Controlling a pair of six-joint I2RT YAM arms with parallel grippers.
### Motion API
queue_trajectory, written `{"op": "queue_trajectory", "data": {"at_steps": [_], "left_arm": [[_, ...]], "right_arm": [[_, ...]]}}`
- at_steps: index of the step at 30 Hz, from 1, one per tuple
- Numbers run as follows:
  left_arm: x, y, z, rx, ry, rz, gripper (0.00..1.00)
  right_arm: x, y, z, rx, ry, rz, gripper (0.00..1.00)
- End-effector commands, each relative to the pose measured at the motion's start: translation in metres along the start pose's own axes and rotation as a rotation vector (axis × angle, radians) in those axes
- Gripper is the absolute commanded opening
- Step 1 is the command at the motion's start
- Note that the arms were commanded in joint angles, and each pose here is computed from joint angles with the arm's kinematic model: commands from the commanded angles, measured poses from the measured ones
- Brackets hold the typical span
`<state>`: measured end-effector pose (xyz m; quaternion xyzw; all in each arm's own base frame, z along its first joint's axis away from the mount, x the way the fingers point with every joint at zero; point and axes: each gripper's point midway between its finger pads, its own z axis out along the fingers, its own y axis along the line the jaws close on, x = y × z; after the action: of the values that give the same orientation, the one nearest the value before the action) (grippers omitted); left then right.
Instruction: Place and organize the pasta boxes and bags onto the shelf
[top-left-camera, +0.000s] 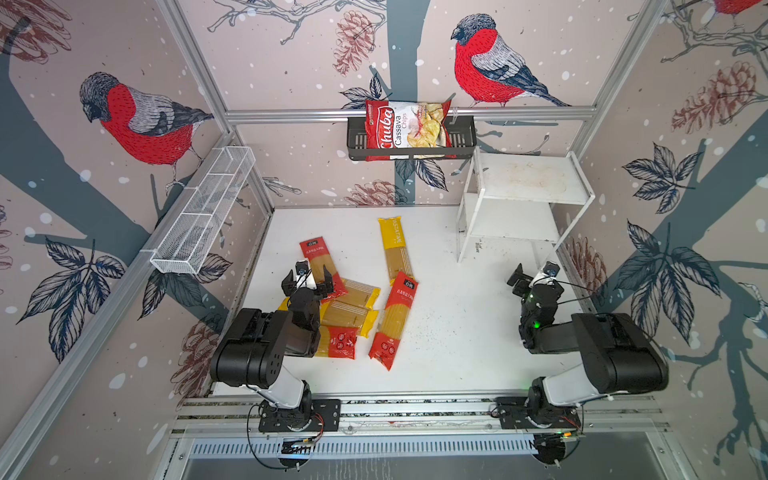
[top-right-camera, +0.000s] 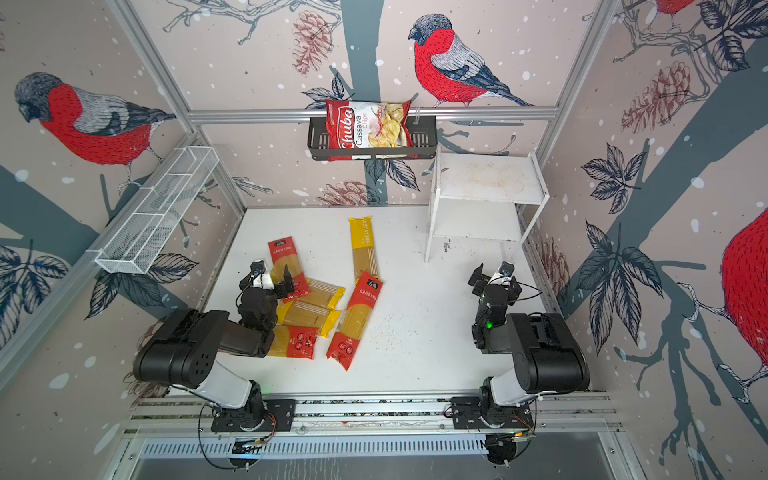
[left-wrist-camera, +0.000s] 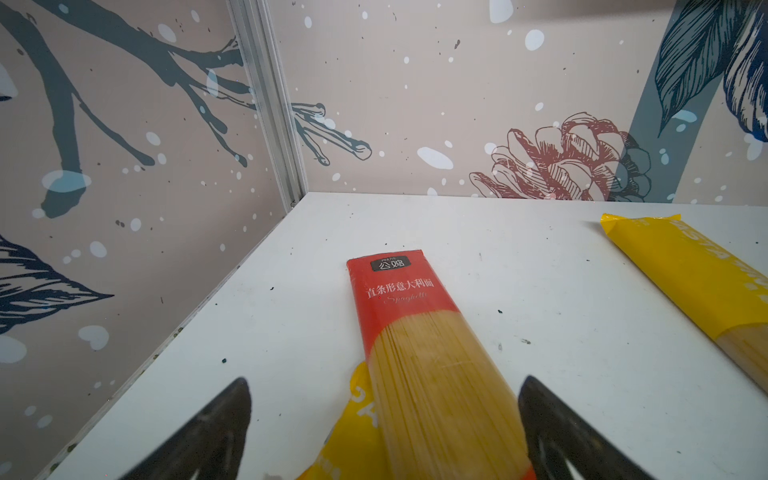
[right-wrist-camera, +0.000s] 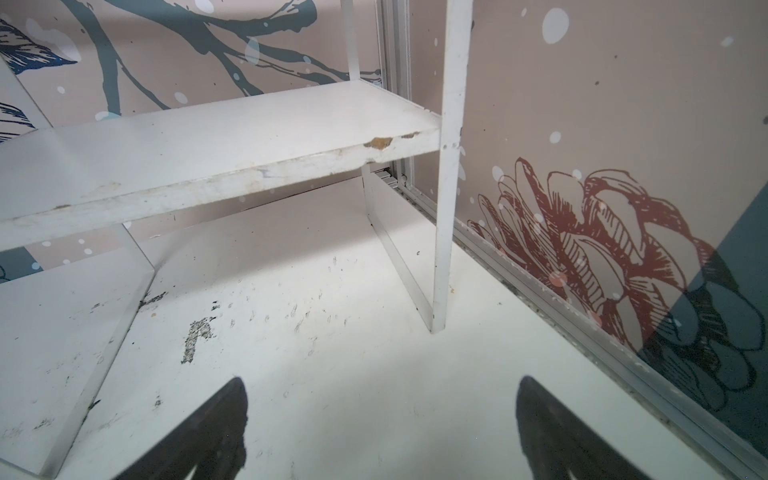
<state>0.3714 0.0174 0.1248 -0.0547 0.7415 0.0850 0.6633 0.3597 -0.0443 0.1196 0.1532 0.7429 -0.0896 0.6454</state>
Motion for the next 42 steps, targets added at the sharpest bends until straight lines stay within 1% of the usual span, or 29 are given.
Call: {"op": "queue_trajectory", "data": {"at_steps": [1, 16, 18, 19, 22, 23, 24, 26, 28, 30, 31, 33, 34, 35, 36, 37, 38, 39, 40, 42], "left_arm": [[-0.008, -0.002, 0.000, 0.010, -0.028, -0.016, 0.98], [-0.007, 0.001, 0.002, 0.009, -0.020, -0.030, 0.99], [-0.009, 0.003, 0.000, -0.010, -0.030, -0.028, 0.99], [-0.011, 0.007, -0.002, -0.056, -0.036, -0.024, 0.99], [-0.029, 0.010, -0.016, -0.141, -0.078, 0.005, 0.98], [-0.036, 0.004, -0.017, -0.143, -0.078, 0.029, 0.99], [-0.041, 0.001, -0.016, -0.146, -0.067, 0.044, 0.98], [-0.052, 0.000, -0.013, -0.183, -0.023, 0.031, 0.98], [-0.059, -0.008, -0.012, -0.145, 0.021, 0.047, 0.99], [-0.067, -0.018, -0.015, -0.087, 0.043, 0.030, 0.98], [-0.073, -0.020, -0.017, -0.069, 0.044, 0.005, 0.98], [-0.081, -0.022, -0.021, -0.052, 0.061, -0.101, 0.98], [-0.085, -0.022, -0.023, -0.051, 0.077, -0.181, 0.98], [-0.088, -0.019, -0.026, -0.067, 0.104, -0.263, 0.98], [-0.088, -0.015, -0.029, -0.093, 0.123, -0.363, 0.98], [-0.089, -0.014, -0.032, -0.091, 0.153, -0.432, 0.98], [-0.088, -0.016, -0.035, -0.060, 0.189, -0.492, 0.96], [-0.091, -0.024, -0.037, 0.016, 0.214, -0.519, 0.95], [-0.095, -0.032, -0.040, 0.102, 0.226, -0.532, 0.89], [-0.099, -0.046, -0.049, 0.204, 0.255, -0.512, 0.83]], "right_arm": [[-0.009, 0.001, 0.000, 0.001, -0.034, 0.009, 1.00], [-0.009, 0.001, 0.000, 0.001, -0.034, 0.010, 1.00], [-0.009, 0.001, 0.000, 0.001, -0.034, 0.009, 1.00], [-0.009, 0.001, 0.000, 0.001, -0.033, 0.010, 1.00], [-0.009, 0.001, 0.001, 0.001, -0.032, 0.009, 1.00], [-0.009, 0.001, 0.001, 0.001, -0.033, 0.010, 1.00], [-0.009, 0.001, 0.001, 0.001, -0.033, 0.011, 1.00], [-0.010, 0.001, 0.001, 0.000, -0.035, 0.010, 1.00], [-0.009, 0.001, 0.001, 0.001, -0.034, 0.011, 1.00], [-0.009, 0.000, 0.001, 0.000, -0.032, 0.013, 1.00], [-0.009, 0.001, 0.001, -0.002, -0.033, 0.012, 1.00], [-0.009, 0.000, 0.000, 0.000, -0.034, 0.012, 1.00], [-0.010, 0.000, 0.000, 0.001, -0.038, 0.013, 1.00], [-0.015, -0.005, -0.004, 0.036, -0.064, 0.023, 1.00], [-0.015, -0.005, -0.008, 0.028, -0.063, 0.025, 1.00], [-0.018, -0.003, -0.012, 0.012, -0.077, 0.024, 1.00], [-0.020, -0.003, -0.017, 0.008, -0.097, 0.020, 1.00], [-0.022, -0.003, -0.020, 0.006, -0.111, 0.019, 1.00], [-0.024, -0.003, -0.025, 0.000, -0.129, 0.020, 1.00], [-0.037, -0.010, -0.033, 0.042, -0.182, 0.026, 1.00]]}}
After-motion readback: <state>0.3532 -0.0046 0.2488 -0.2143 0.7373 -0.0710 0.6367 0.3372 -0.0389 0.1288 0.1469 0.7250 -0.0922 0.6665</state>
